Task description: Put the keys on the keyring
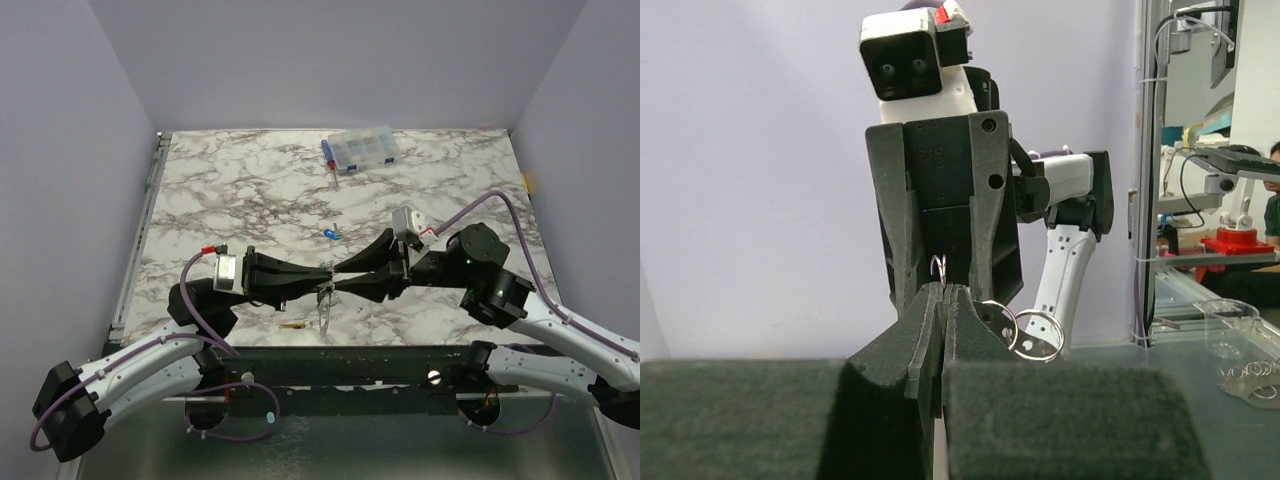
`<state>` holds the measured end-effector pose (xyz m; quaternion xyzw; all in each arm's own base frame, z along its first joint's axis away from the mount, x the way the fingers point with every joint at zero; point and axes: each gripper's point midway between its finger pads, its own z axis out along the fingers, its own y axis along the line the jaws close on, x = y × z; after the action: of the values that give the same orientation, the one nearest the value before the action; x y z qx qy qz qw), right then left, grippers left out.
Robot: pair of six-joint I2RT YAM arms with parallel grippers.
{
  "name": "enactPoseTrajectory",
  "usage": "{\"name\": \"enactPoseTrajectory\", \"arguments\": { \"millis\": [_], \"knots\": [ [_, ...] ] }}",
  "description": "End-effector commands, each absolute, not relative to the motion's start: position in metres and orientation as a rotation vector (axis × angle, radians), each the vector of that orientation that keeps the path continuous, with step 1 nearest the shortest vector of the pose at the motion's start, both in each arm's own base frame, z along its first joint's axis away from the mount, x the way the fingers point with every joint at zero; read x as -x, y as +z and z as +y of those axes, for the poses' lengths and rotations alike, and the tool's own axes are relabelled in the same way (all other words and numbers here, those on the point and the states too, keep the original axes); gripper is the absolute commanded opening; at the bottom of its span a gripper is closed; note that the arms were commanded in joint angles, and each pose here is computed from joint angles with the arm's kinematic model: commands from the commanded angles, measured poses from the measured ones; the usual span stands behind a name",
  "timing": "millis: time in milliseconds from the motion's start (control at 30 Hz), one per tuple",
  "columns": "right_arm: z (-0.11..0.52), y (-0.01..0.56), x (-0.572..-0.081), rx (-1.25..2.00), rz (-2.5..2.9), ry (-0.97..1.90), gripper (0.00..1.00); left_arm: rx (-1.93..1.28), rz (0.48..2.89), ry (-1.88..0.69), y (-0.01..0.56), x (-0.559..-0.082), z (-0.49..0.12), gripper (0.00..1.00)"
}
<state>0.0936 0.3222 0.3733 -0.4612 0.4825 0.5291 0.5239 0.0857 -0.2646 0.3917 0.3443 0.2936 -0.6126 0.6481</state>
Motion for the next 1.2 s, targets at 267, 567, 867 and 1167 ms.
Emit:
{"name": "enactPoseTrajectory", "arguments": {
  "millis": [267, 567, 867, 1167],
  "knots": [
    [0.317, 0.407, -0.084, 1.082, 1.034, 1.29, 0.4, -0.755, 0.614, -1.394, 0.403, -0.083, -0.259, 0.0],
    [0.327, 0.402, -0.085, 1.111, 1.046, 1.313, 0.2, -0.754, 0.611, -1.402, 0.404, -0.082, -0.259, 0.0],
    [0.329, 0.396, -0.083, 1.14, 1.061, 1.324, 0.09, -0.742, 0.606, -1.401, 0.404, -0.082, -0.257, 0.0],
    [0.321, 0.397, -0.085, 1.099, 1.066, 1.299, 0.33, -0.722, 0.592, -1.394, 0.407, -0.082, -0.253, 0.0]
  ]
}}
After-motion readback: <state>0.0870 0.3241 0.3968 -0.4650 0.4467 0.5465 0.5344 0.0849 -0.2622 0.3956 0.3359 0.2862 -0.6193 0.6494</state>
